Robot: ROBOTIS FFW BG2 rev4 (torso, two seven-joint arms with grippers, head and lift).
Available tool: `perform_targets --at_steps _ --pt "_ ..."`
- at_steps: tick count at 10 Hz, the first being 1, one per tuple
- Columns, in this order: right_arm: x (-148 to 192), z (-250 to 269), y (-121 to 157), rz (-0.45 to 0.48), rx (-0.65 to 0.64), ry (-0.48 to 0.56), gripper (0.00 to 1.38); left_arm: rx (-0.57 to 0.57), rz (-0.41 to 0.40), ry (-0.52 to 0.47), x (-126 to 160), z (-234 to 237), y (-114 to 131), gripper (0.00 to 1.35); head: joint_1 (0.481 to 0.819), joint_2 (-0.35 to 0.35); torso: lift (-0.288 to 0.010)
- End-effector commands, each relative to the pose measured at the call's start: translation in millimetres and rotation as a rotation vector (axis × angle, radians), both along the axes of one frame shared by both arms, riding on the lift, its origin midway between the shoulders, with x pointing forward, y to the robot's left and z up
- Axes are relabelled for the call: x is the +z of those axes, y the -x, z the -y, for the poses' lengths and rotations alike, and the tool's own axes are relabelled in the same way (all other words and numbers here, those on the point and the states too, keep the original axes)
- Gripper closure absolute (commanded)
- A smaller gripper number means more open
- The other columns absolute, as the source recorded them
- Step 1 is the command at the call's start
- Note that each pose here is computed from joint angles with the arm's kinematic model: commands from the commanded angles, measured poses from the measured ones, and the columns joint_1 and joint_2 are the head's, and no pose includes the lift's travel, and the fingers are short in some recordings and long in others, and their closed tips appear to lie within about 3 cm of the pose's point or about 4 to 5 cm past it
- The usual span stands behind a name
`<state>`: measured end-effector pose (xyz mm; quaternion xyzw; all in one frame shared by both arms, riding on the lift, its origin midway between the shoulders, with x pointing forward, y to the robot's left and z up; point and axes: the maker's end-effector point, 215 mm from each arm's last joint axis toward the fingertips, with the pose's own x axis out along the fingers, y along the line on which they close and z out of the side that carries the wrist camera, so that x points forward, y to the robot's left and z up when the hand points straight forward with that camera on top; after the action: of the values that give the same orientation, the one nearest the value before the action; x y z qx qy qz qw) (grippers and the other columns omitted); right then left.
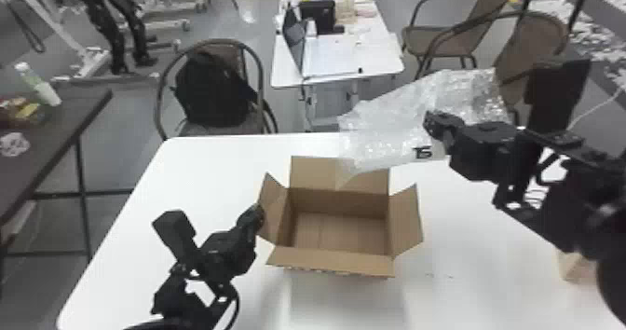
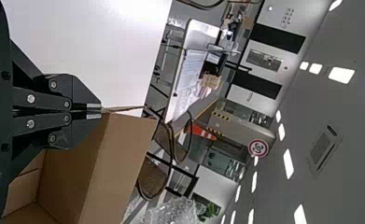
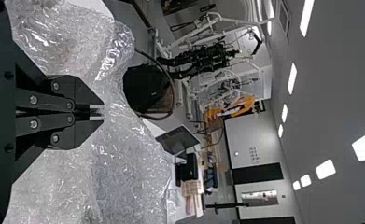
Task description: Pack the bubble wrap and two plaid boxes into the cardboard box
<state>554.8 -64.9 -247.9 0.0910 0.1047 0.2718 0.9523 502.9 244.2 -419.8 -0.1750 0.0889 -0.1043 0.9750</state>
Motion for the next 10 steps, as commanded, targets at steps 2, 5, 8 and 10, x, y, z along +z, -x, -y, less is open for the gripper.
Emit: perform_targets --at_steps 2,5,8,10 --pt "-27 -21 6 -0.100 0.060 -0.100 1.22 -0.005 -0.003 0.004 -1 4 0 1.22 0.695 0.190 -0.039" --pt "-59 -48 19 -0.242 0.159 -0.214 1.22 -0.008 -0.003 0.005 -1 6 0 1.22 0.695 0.215 -0.039" --pt "-77 -73 30 -0.329 0.235 -0.239 1.22 -0.010 -0.004 0.002 -2 7 -1 1.22 0.695 0.246 -0.039" --pt "-93 -88 40 -0.400 0.278 -0.256 1.22 -0.013 -0.003 0.002 -1 9 -2 1.22 0.695 0.263 -0.039"
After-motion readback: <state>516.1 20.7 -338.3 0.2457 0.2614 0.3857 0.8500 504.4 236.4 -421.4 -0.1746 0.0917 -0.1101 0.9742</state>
